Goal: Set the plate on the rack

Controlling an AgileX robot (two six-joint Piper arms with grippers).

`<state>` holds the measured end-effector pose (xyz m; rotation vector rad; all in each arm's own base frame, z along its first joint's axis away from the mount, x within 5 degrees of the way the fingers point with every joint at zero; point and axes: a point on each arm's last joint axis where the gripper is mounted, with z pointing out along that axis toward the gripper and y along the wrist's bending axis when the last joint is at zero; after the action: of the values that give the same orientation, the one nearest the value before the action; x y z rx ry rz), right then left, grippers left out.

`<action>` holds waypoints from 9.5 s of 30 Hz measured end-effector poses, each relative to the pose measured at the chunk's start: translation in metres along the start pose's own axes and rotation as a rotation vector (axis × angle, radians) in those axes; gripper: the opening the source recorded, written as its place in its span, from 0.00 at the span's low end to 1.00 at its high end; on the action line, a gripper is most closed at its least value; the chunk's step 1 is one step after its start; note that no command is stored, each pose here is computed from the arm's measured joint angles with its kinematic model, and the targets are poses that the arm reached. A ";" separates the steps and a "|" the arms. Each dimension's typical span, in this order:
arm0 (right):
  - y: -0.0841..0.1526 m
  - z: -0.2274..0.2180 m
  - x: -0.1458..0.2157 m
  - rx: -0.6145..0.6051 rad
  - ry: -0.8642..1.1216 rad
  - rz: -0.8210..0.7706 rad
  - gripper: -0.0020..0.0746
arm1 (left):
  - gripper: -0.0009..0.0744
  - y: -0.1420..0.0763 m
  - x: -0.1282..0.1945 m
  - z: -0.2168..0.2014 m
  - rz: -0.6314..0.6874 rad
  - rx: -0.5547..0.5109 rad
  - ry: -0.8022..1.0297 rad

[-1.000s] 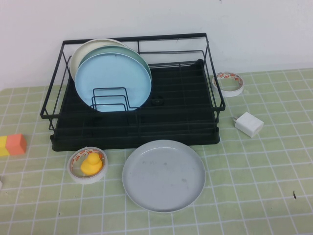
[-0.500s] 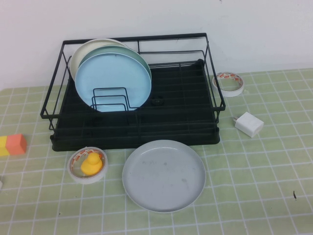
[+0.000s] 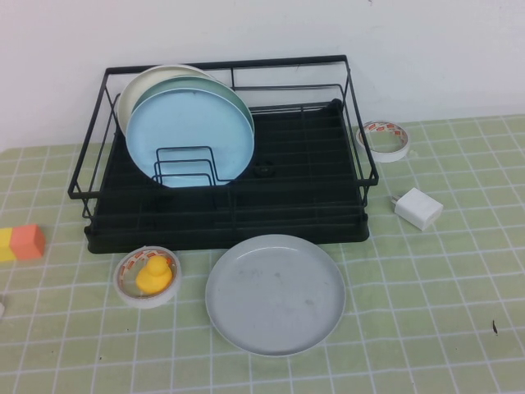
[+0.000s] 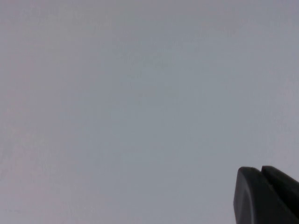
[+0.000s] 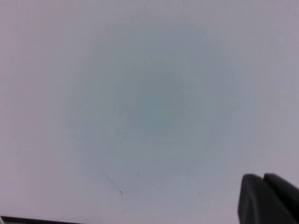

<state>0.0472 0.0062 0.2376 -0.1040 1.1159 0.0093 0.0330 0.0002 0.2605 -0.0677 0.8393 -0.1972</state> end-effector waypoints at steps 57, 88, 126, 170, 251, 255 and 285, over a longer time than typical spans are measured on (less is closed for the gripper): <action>0.142 0.180 0.155 -0.565 1.489 0.402 0.08 | 0.01 -0.009 0.040 0.035 -0.279 -0.225 1.283; 0.177 0.211 0.233 -0.508 1.646 0.542 0.14 | 0.01 -0.010 0.039 0.035 -0.308 -0.231 1.282; 0.257 0.202 0.062 -1.196 1.079 0.523 0.04 | 0.23 -0.034 0.036 0.037 -0.692 -0.158 1.293; 0.091 0.157 -0.060 -1.122 1.384 -0.351 0.03 | 0.17 -0.031 0.081 0.217 0.732 0.699 0.738; 0.054 0.147 -0.086 -0.772 1.377 -0.396 0.03 | 0.54 -0.023 0.249 0.273 0.782 1.052 0.725; 0.055 0.147 -0.086 -0.773 1.377 -0.394 0.03 | 0.53 -0.023 0.247 0.274 0.779 1.044 0.730; 0.022 0.056 -0.056 -0.584 0.982 -0.243 0.03 | 0.01 -0.002 0.052 0.212 0.037 -0.065 0.847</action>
<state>0.0711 0.0350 0.3103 -0.8347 2.0475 0.0725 0.2244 -0.0162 0.3637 -0.0267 1.6897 -0.1619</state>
